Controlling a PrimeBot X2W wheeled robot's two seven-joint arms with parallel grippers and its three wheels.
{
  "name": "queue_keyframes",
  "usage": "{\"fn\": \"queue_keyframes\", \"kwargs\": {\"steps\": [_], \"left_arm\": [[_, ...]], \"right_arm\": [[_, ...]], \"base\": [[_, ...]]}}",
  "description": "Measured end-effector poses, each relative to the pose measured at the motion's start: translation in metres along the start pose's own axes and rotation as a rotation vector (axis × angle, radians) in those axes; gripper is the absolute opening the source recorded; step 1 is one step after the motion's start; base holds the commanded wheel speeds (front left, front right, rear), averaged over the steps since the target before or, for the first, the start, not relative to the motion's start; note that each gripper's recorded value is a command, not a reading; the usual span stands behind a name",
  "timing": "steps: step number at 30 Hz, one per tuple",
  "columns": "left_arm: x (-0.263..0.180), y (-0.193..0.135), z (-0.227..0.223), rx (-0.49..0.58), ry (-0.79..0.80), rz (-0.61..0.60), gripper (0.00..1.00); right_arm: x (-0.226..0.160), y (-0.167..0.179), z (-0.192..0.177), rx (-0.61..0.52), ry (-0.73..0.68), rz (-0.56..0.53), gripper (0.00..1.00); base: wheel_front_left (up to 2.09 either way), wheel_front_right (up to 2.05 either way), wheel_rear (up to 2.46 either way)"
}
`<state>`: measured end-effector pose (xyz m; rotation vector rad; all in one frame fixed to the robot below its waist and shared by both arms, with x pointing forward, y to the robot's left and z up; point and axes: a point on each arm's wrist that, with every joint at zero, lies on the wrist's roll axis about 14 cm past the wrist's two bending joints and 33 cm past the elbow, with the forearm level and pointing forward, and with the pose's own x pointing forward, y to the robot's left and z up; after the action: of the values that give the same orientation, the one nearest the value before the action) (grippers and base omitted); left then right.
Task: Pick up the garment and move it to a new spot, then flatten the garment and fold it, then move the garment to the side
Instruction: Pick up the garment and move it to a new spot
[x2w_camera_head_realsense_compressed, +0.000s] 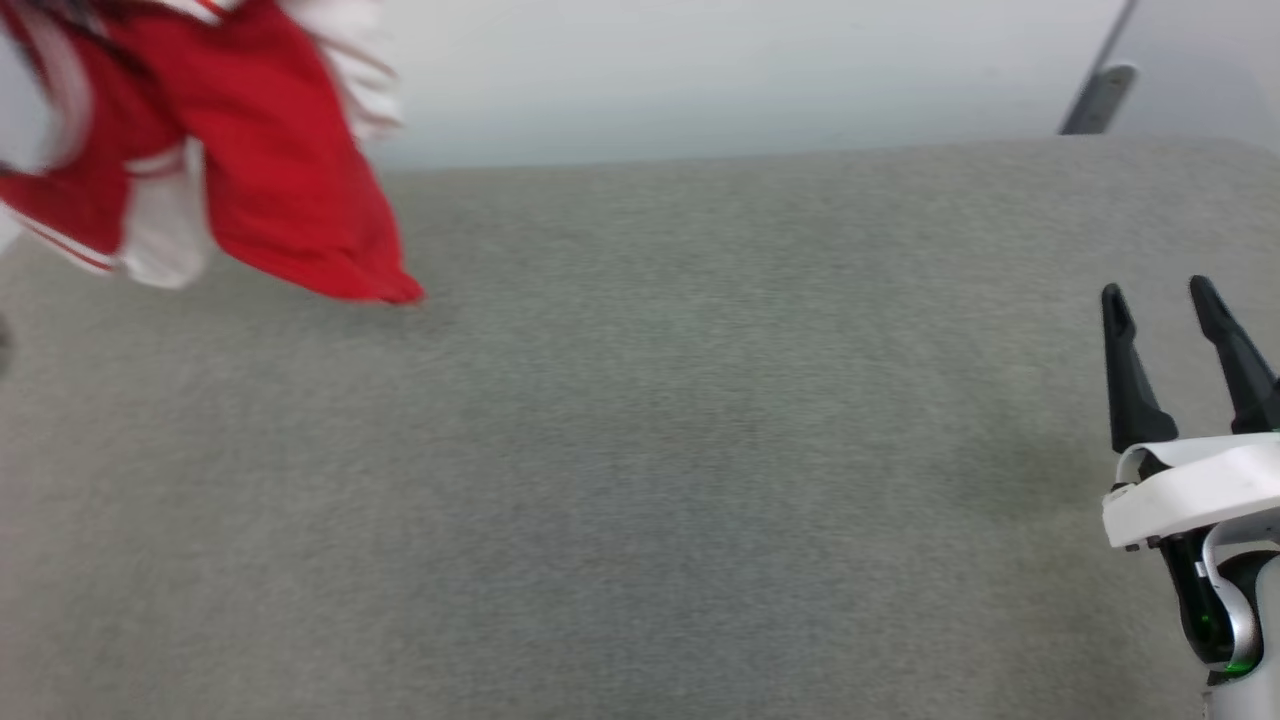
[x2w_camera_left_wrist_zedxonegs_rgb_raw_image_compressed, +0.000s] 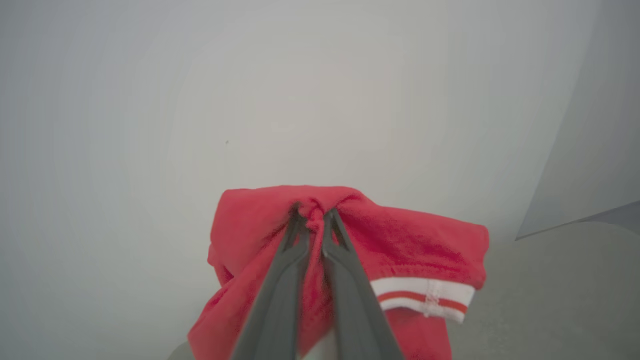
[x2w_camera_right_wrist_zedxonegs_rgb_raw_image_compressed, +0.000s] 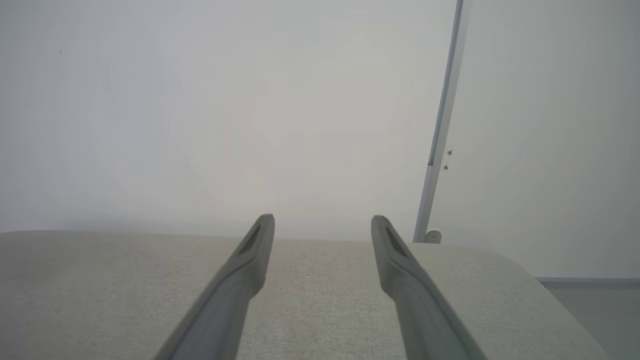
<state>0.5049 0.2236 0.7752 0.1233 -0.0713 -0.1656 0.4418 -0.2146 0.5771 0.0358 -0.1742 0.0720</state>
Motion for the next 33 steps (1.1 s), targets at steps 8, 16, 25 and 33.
{"fn": "queue_keyframes", "kwargs": {"steps": [8,16,25,33], "left_arm": [[0.015,-0.102,-0.017,-0.023,0.028,-0.228,0.00],[0.020,-0.168,-0.084,-0.085,0.182,-0.369,0.00],[0.002,-0.193,-0.192,-0.175,0.477,-0.398,0.00],[-0.026,-0.194,-0.276,-0.218,0.734,-0.376,0.00]], "right_arm": [[-0.023,-0.040,0.002,-0.025,-0.001,-0.120,1.00],[-0.038,-0.059,-0.012,-0.019,0.031,-0.195,1.00],[-0.042,-0.058,-0.033,0.006,0.072,-0.210,1.00],[-0.038,-0.049,-0.046,0.023,0.094,-0.191,1.00]], "base": [[0.00,0.00,0.00],[0.00,0.00,0.00],[0.00,0.00,0.00],[0.00,0.00,0.00]]}}
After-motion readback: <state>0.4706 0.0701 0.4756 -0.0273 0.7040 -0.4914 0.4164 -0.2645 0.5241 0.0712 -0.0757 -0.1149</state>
